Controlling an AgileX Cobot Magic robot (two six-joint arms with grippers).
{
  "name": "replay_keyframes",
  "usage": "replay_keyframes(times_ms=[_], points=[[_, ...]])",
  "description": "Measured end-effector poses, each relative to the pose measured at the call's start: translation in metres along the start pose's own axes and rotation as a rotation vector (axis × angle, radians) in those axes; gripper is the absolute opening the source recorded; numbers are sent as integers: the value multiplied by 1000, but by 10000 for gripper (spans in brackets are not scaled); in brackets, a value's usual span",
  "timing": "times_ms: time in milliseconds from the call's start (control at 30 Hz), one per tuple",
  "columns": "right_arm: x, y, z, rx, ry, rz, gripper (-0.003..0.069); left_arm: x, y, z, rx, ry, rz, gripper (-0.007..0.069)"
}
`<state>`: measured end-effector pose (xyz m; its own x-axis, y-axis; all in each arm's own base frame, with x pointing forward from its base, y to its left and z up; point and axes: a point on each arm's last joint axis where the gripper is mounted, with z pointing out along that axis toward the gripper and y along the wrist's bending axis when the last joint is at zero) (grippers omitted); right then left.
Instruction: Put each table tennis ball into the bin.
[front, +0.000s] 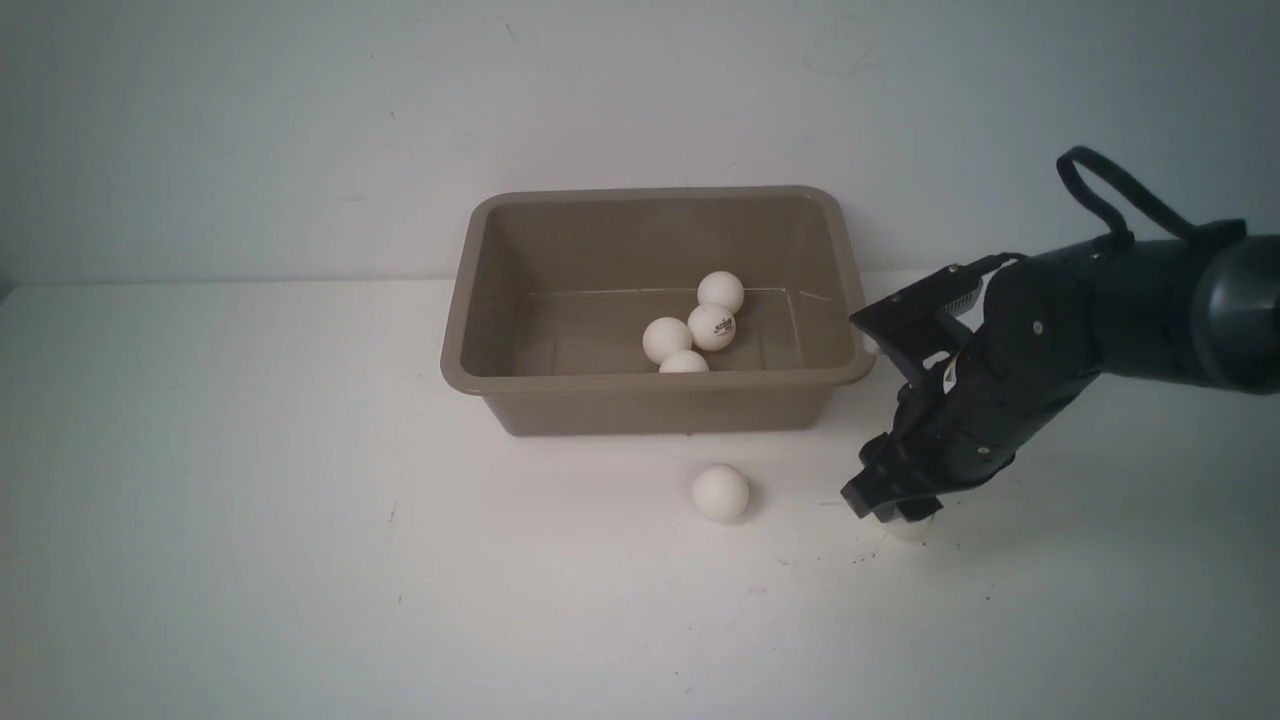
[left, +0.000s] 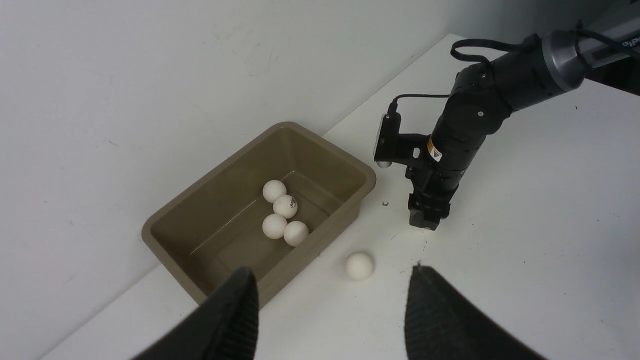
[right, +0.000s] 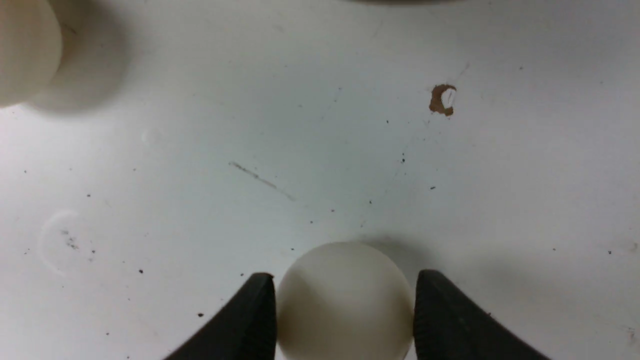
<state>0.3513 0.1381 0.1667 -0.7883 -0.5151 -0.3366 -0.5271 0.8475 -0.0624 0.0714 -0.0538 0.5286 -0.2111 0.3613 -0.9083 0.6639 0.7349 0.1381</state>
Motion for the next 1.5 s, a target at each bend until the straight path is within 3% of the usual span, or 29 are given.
replay_keyframes(times_ms=[500, 1033, 1300, 1500], points=[[-2, 0, 13, -2, -4, 18, 359, 0, 0, 0, 0, 0, 0, 363], [1, -3, -49, 39, -34, -5, 359, 0, 0, 0, 1, 0, 0, 363], [-51, -2, -101, 55, -251, -16, 359, 0, 0, 0, 1, 0, 0, 363], [-99, 7, -92, 30, -311, -34, 359, 0, 0, 0, 1, 0, 0, 363]])
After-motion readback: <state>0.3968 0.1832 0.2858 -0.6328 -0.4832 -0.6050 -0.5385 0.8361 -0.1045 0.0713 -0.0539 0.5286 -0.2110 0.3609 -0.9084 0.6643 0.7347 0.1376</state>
